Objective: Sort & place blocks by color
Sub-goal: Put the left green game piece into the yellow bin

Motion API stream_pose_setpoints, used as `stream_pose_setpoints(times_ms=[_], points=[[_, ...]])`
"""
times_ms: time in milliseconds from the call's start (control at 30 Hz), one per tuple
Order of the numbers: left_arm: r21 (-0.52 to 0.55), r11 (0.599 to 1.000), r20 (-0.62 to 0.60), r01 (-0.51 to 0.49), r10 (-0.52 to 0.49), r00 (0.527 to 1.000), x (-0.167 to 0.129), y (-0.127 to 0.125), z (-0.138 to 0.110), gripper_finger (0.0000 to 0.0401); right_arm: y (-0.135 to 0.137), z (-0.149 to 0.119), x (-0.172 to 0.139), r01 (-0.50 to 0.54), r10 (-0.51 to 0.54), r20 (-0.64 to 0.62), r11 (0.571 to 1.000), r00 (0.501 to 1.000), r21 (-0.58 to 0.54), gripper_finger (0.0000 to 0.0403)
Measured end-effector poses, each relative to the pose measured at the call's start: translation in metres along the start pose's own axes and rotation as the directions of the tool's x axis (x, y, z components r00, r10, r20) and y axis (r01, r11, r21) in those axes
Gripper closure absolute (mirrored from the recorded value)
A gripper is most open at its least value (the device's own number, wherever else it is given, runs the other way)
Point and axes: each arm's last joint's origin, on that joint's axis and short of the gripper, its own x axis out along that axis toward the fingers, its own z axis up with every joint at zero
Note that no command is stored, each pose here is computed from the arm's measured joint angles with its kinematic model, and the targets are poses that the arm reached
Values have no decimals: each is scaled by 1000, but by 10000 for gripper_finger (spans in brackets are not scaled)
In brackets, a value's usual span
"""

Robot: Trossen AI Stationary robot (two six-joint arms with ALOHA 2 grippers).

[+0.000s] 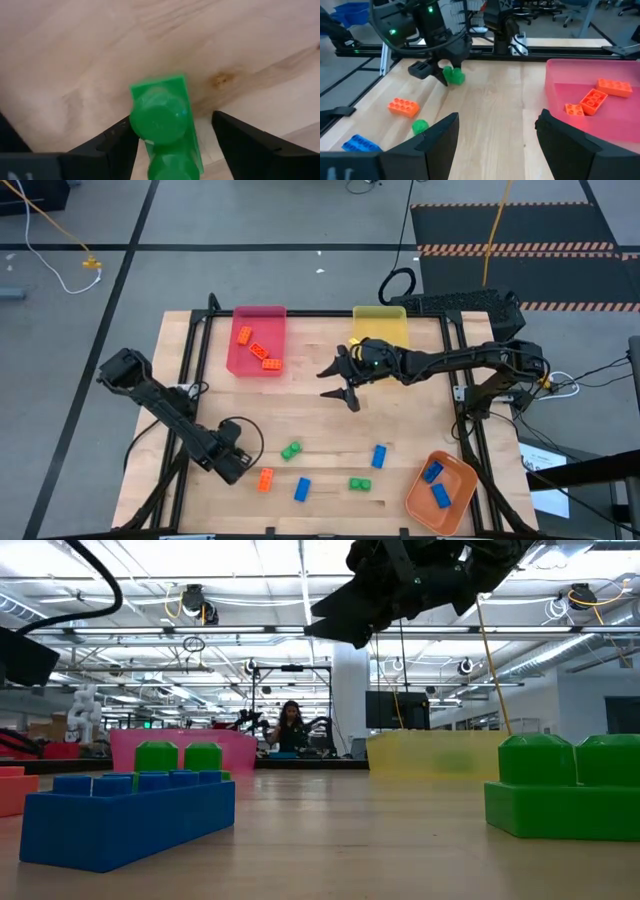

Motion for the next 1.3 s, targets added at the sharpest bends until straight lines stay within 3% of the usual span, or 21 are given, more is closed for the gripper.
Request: stream_pose_setpoints(times_ms=[133,300,467,700,867,1033,1200,1300], points=[[61,998,-7,-3,3,1000,-2,2,8,183,1,-2,0,-1,1,-25,1000,1000,7,151],[152,988,9,-13,12,1000,-5,4,25,261,2,-4,0,-3,3,-44,1000,999,12,151],[229,974,51,-5,-7,999,-10,7,46,264,2,-5,0,-2,2,-50,1000,999,4,151],[320,943,169,97,-157,973,-47,5,85,264,2,-6,0,-7,3,-57,997,998,-73,151],[389,910,327,141,-280,903,-92,3,117,264,2,-6,0,-12,3,-58,989,998,-149,151],[460,880,518,116,-373,770,-133,-4,141,260,2,-5,0,-14,3,-56,980,998,-198,151],[508,856,614,92,-435,659,-153,-10,159,258,2,-5,-1,-14,3,-56,980,998,-199,151],[519,852,643,73,-445,624,-156,-11,166,261,3,-3,-5,-17,3,-68,980,998,-196,151]])
